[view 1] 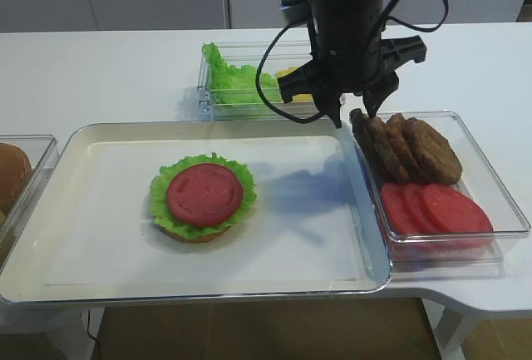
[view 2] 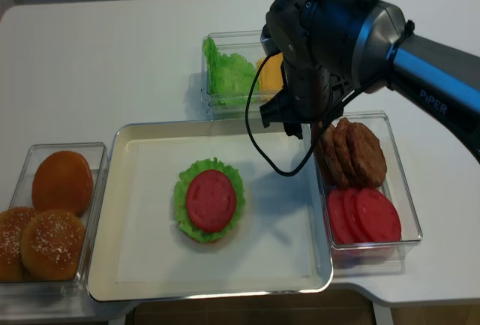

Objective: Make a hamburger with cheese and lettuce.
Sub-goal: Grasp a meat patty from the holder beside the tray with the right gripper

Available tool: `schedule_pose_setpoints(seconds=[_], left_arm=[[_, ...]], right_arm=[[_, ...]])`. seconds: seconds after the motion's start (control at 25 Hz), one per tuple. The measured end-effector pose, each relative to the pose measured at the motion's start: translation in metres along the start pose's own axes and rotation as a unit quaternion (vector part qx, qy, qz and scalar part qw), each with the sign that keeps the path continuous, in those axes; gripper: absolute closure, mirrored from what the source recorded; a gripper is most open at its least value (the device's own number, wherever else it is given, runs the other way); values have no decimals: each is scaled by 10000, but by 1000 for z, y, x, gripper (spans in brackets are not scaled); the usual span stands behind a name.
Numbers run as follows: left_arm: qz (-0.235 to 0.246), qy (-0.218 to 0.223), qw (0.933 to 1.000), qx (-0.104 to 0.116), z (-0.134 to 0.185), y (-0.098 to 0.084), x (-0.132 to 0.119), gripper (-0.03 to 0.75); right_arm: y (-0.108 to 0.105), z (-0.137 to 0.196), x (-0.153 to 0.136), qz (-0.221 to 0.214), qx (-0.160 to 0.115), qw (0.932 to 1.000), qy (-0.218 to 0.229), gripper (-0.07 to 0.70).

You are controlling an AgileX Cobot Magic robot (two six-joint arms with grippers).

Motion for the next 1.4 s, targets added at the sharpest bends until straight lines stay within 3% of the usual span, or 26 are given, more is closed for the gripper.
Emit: schedule_pose_setpoints(seconds=[0.72,1.4], left_arm=[[0,0,10000,0,0,0,0,371],[0,0,10000,0,0,0,0,371]], right_arm=[[0,0,-3,33,-8,10000,27,550],[-1,-1,-1,63,-71,10000,-4,559]])
Point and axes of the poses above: a point on each arm's last joint axis where the gripper is mounted, x pointing back along that axis away from the gripper, y along the wrist's bending axis when the last joint is at zero, z = x × y, the point moved 2 cm from there along -x, pointing out along that axis toward the gripper, and after that the axes turned 12 degrees about x, right-handed, at the moved point
